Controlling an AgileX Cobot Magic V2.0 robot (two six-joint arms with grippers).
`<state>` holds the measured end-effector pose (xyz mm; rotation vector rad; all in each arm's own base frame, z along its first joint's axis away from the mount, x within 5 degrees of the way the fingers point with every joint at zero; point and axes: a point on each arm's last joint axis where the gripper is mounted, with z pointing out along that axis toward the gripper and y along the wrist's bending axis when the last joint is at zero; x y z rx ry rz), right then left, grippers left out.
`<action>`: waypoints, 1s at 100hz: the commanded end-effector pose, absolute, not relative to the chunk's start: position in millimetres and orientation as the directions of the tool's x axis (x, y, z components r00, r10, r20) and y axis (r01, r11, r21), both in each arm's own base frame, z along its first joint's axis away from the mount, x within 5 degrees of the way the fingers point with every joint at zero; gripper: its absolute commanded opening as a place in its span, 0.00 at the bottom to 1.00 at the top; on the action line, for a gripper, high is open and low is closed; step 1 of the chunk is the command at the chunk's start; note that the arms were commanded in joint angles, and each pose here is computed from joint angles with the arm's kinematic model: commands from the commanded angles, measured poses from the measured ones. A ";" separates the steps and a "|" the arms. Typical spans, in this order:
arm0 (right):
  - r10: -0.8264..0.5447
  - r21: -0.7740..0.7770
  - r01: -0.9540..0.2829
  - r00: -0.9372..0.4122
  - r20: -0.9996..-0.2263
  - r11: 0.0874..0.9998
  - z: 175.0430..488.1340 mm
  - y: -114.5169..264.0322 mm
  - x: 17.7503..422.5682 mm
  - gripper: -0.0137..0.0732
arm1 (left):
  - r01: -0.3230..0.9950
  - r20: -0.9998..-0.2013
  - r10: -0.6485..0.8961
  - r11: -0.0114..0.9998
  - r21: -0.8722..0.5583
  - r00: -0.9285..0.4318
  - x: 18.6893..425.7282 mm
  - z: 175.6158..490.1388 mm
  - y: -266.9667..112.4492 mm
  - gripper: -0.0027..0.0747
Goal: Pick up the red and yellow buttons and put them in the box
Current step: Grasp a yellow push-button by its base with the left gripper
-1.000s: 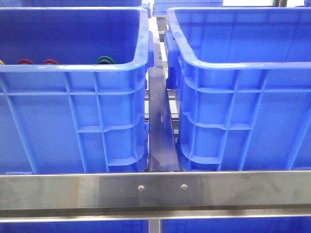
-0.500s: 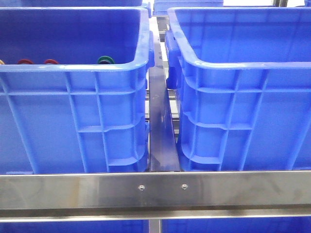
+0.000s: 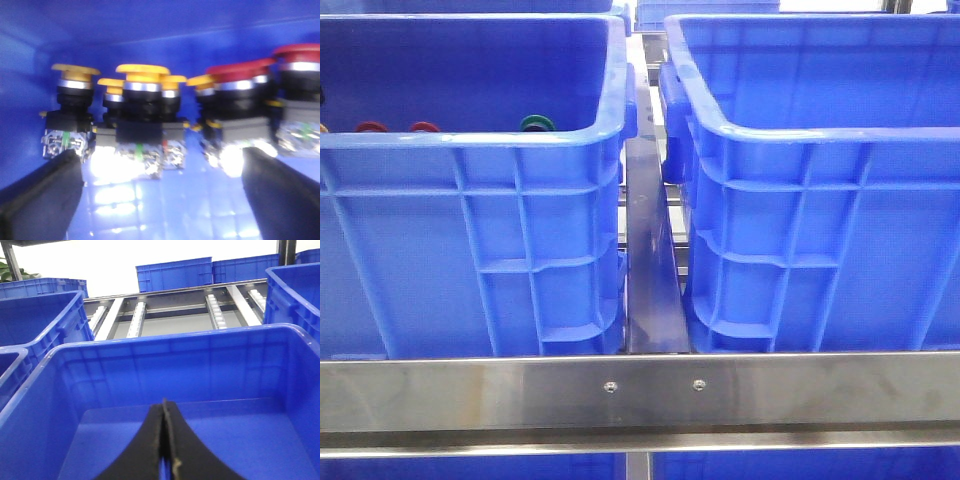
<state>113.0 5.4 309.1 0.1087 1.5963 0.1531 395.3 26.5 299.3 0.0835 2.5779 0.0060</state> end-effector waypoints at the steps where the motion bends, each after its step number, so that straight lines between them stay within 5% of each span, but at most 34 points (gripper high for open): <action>1: 0.153 0.152 -0.039 -0.001 -0.988 0.988 319.0 6.0 112.1 0.08 | 0.033 -0.618 0.051 0.999 0.041 -0.784 394.6 326.3 35.7 0.76; 100: 0.153 0.152 -0.039 -0.001 -0.988 0.988 319.0 6.0 112.1 0.08 | 0.073 -0.583 0.030 0.996 -0.051 -0.812 407.6 300.4 38.8 0.74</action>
